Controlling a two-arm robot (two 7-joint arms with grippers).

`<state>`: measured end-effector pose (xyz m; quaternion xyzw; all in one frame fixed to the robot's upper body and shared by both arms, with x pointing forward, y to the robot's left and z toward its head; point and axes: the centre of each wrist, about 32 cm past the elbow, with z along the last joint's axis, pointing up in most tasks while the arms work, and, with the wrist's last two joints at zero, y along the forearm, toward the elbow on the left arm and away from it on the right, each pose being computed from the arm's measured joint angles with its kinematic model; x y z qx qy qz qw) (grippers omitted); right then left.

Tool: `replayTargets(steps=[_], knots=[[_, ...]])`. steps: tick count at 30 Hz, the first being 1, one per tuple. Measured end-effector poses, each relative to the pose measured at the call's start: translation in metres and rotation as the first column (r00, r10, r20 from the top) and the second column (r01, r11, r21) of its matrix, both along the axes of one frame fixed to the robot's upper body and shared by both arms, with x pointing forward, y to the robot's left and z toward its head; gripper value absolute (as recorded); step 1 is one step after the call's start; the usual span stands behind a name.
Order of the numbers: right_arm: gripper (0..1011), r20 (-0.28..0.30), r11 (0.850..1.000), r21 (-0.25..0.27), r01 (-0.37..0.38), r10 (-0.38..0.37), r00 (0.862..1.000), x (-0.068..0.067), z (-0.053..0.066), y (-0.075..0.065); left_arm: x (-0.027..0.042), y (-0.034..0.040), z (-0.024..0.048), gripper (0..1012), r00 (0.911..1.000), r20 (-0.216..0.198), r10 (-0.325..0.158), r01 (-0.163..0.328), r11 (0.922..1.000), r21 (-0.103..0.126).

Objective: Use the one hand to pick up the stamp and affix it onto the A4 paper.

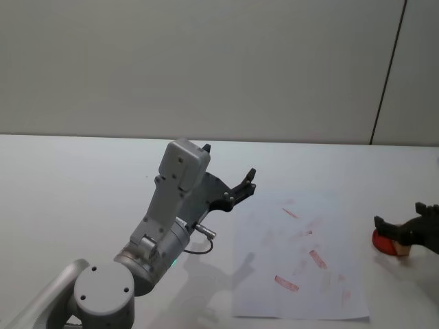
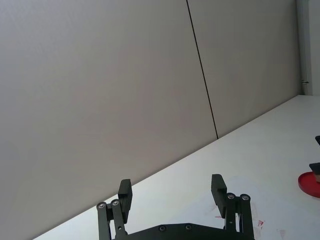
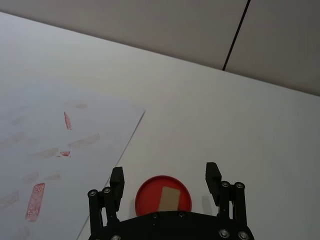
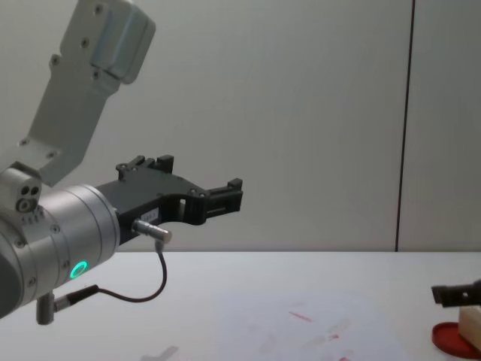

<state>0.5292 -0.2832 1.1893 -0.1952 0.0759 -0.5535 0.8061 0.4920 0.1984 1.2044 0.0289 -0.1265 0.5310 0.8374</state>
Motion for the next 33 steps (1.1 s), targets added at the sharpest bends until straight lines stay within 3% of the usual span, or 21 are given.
replayTargets(steps=[7,15,18,33], knots=[[1001,0.076,0.999,0.019,-0.032,0.030,0.997,-0.001,0.003,0.003,0.0000,0.0000,0.0000,1002,1.0000,0.000,0.000,0.000,1.0000,0.000],[1001,0.187,0.996,0.044,-0.084,0.074,0.980,-0.004,0.008,0.009,0.0000,0.0000,0.0000,1002,1.0000,0.000,0.000,0.000,1.0000,0.000],[1001,0.235,0.993,0.054,-0.109,0.093,0.967,-0.005,0.011,0.012,0.0000,0.0000,0.0000,1002,1.0000,0.000,0.000,0.000,1.0000,0.000],[1001,0.321,0.985,0.069,-0.156,0.126,0.939,-0.007,0.017,0.018,0.0000,0.0000,0.0000,1002,1.0000,0.000,0.000,0.000,1.0000,0.000]])
